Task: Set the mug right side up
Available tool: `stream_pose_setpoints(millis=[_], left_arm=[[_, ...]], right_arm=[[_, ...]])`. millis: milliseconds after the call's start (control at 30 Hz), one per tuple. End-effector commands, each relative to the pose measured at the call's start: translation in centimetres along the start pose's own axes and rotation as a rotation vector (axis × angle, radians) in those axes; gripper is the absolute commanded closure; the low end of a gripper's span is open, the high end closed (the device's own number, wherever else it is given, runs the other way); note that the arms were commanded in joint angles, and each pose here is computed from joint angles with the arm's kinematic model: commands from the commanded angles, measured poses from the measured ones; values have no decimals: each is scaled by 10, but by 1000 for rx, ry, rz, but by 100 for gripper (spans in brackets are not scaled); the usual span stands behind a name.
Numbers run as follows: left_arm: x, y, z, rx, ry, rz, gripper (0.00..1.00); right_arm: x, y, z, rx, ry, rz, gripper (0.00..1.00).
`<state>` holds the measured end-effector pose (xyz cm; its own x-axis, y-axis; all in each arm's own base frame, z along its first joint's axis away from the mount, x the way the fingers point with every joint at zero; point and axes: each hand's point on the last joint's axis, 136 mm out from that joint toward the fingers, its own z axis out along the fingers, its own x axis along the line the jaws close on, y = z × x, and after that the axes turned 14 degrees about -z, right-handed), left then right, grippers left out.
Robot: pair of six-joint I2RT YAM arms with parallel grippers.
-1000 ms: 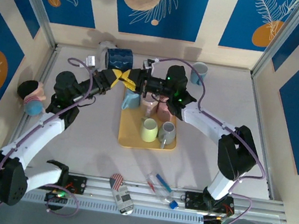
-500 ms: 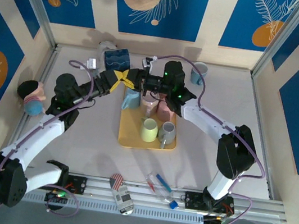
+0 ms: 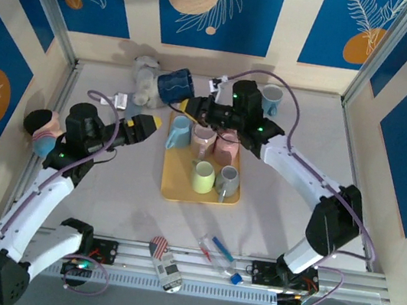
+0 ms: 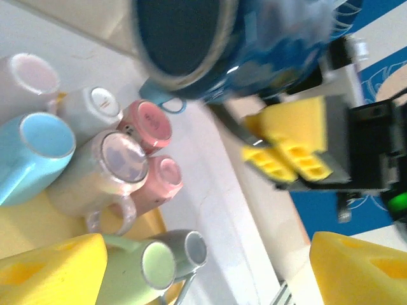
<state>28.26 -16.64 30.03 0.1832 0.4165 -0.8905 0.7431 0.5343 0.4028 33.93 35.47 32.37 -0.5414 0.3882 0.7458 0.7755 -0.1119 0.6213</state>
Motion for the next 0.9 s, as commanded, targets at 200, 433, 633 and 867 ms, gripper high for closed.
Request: stream_pose_setpoints(millis=[200, 433, 633, 867], left_arm=[[33, -19, -12, 84, 164, 213, 18], [27, -27, -3, 116, 51, 229, 18], [32, -25, 10, 134, 34, 219, 18], [42, -27, 23, 177, 38, 217, 18]], right_arm=[[-34, 34, -93, -108, -364, -317, 100], [-93, 43, -146, -70, -665, -369, 100], [-144, 45, -194, -41, -874, -303, 100], [-189, 45, -241, -20, -1058, -327, 100]])
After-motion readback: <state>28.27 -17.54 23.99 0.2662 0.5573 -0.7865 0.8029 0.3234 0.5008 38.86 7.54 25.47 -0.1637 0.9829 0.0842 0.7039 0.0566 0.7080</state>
